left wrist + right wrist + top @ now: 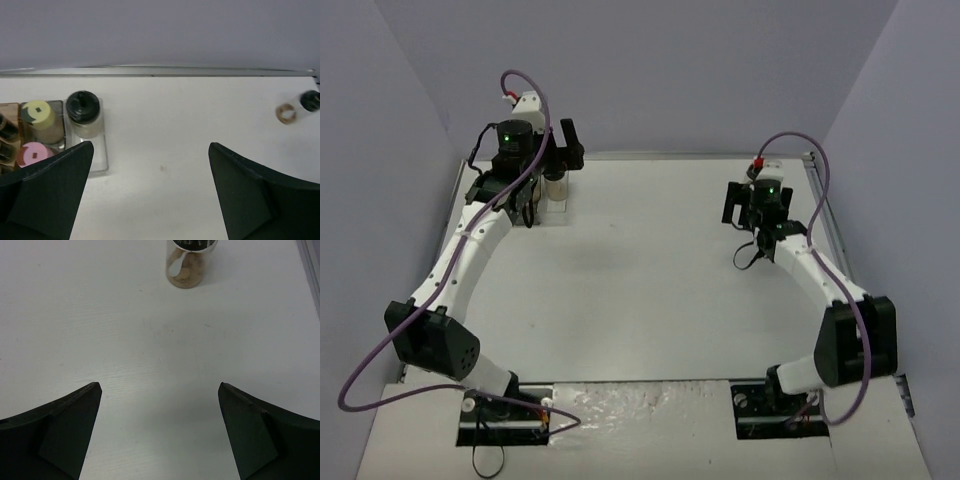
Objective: Organize the condiment bottles
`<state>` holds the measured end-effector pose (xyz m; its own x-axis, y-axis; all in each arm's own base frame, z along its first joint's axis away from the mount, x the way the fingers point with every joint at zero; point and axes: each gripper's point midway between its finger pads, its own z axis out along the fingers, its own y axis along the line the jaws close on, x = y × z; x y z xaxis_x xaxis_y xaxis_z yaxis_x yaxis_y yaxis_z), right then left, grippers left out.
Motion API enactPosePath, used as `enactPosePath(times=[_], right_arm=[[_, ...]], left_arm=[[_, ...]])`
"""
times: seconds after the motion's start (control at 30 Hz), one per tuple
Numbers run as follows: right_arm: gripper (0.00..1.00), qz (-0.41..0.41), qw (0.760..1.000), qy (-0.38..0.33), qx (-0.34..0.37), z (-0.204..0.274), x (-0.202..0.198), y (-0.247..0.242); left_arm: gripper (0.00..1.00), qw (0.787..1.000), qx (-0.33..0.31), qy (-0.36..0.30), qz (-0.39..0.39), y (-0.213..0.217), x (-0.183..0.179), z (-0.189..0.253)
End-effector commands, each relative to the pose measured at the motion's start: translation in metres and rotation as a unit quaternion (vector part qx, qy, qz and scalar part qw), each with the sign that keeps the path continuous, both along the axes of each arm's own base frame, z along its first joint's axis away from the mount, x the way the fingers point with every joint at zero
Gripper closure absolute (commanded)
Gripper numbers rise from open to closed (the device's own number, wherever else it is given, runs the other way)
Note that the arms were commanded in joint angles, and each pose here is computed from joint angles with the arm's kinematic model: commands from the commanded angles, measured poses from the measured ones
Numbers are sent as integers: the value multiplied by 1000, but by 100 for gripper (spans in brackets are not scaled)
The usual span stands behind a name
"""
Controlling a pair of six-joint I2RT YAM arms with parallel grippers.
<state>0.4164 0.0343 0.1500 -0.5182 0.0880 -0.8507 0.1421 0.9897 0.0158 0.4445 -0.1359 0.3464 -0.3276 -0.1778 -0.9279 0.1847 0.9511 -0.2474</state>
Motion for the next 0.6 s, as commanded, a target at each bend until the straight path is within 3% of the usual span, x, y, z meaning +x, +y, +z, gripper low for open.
enactPosePath(times=[0.0,0.17,0.33,0.57], right_arm=[[0,-10,994,-107,16,34,61,-7],[0,-19,992,-121,6,15,105,-36],[0,-14,989,-144,6,25,139,-53],[0,27,991,-128,-3,2,183,-60]], left_arm=[[3,999,2,27,-24,1,-42,-22],[3,997,73,21,-33,25,-90,-51],[3,994,105,21,-14,39,-103,-78],[3,993,113,27,-12,39,-100,-83]])
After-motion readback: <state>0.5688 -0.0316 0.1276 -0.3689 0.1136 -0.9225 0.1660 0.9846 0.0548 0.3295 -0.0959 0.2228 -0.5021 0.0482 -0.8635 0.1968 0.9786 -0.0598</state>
